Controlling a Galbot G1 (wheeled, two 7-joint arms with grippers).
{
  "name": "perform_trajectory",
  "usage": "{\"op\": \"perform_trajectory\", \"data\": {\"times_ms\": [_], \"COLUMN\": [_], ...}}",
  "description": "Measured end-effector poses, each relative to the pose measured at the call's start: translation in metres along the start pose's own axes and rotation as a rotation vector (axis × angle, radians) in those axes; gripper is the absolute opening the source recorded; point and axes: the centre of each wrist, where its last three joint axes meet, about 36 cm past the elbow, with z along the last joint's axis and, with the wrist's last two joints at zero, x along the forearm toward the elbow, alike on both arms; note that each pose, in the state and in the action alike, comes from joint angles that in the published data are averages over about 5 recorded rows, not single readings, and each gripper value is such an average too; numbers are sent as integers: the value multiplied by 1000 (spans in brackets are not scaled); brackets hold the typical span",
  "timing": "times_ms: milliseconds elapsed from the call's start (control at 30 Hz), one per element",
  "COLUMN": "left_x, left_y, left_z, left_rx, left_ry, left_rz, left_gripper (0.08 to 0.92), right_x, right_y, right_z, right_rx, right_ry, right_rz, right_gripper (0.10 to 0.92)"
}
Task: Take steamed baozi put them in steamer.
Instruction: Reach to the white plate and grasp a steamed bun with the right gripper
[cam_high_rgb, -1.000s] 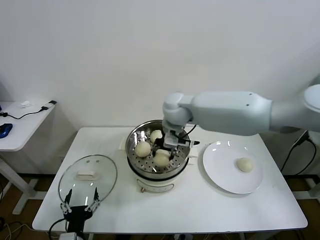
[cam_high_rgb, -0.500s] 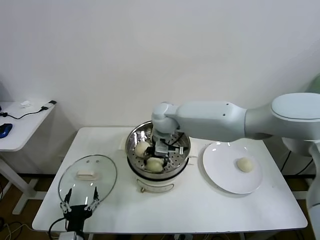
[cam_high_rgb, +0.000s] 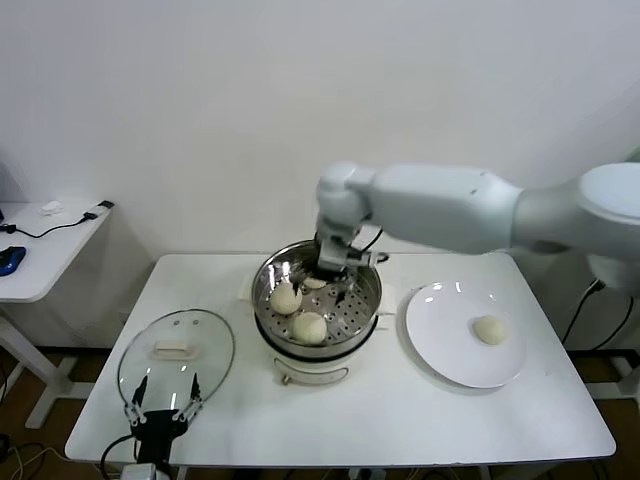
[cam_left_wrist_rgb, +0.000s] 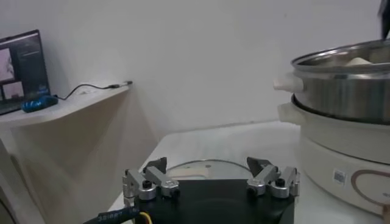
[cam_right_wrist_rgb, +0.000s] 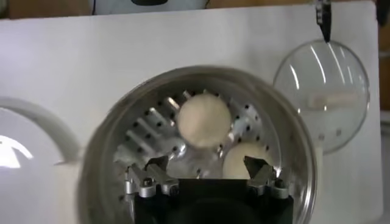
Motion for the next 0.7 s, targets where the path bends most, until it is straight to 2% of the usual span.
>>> {"op": "perform_trajectory", "data": {"times_ms": [200,367,500,700], "left_x": [-1,-3,-4,-6], "left_y": [-1,-2,-1,-1], "left_z": [0,-1,-1,3], "left_rx": [-1,1,1,-1], "left_ry": [-7,-12,-12,0], "left_rz": [0,0,-3,-5], "left_gripper": [823,823,823,823], "right_x": [57,72,59,6], "right_y": [82,178,252,337], "right_z": [53,86,97,99], "right_rx": [-281,-564,-766,-1000], "right_ry": [72,118,117,101], "right_rz": [-17,-32,-33,-33], "right_gripper": [823,823,823,823]}}
